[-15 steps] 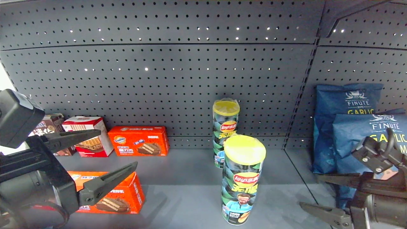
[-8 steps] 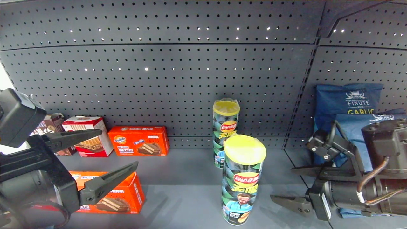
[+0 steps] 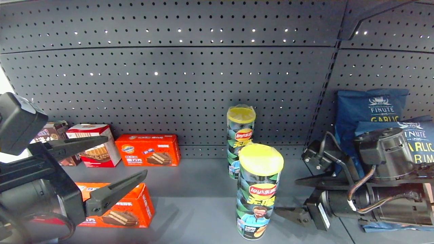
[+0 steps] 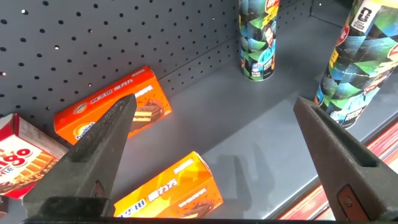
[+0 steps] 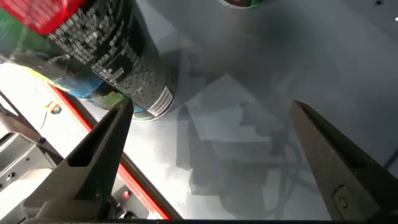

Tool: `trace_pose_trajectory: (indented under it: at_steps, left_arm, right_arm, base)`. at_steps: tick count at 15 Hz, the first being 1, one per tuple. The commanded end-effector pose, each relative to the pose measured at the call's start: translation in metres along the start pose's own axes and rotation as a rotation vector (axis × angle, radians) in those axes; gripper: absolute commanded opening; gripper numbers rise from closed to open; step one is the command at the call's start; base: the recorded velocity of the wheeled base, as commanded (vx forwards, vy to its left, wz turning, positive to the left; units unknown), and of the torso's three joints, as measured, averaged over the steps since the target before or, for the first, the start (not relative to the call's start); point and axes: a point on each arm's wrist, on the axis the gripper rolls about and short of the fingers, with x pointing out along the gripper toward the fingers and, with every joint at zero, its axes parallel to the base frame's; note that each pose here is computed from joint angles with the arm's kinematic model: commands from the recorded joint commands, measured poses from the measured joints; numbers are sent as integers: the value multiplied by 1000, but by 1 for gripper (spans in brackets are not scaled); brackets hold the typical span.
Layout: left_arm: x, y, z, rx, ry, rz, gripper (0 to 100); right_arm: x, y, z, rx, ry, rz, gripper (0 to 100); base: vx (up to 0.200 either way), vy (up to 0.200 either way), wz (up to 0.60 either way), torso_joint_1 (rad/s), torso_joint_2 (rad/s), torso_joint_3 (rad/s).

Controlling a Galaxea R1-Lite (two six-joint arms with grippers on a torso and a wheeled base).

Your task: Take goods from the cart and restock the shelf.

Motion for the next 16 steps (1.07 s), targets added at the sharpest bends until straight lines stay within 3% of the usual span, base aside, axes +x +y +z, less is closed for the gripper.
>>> trace_pose_trajectory:
  at_steps: [1, 16]
  left_arm:
    - [2, 0, -1, -1, 6, -3, 100]
    - [3, 1, 0, -4, -4, -8, 100]
  right_arm:
    - [5, 2, 0, -4, 13, 8, 100]
    - [3, 6, 1, -6, 4, 12, 100]
  base:
    - [0, 0, 0, 0, 0, 0]
    - [0, 0, 0, 0, 0, 0]
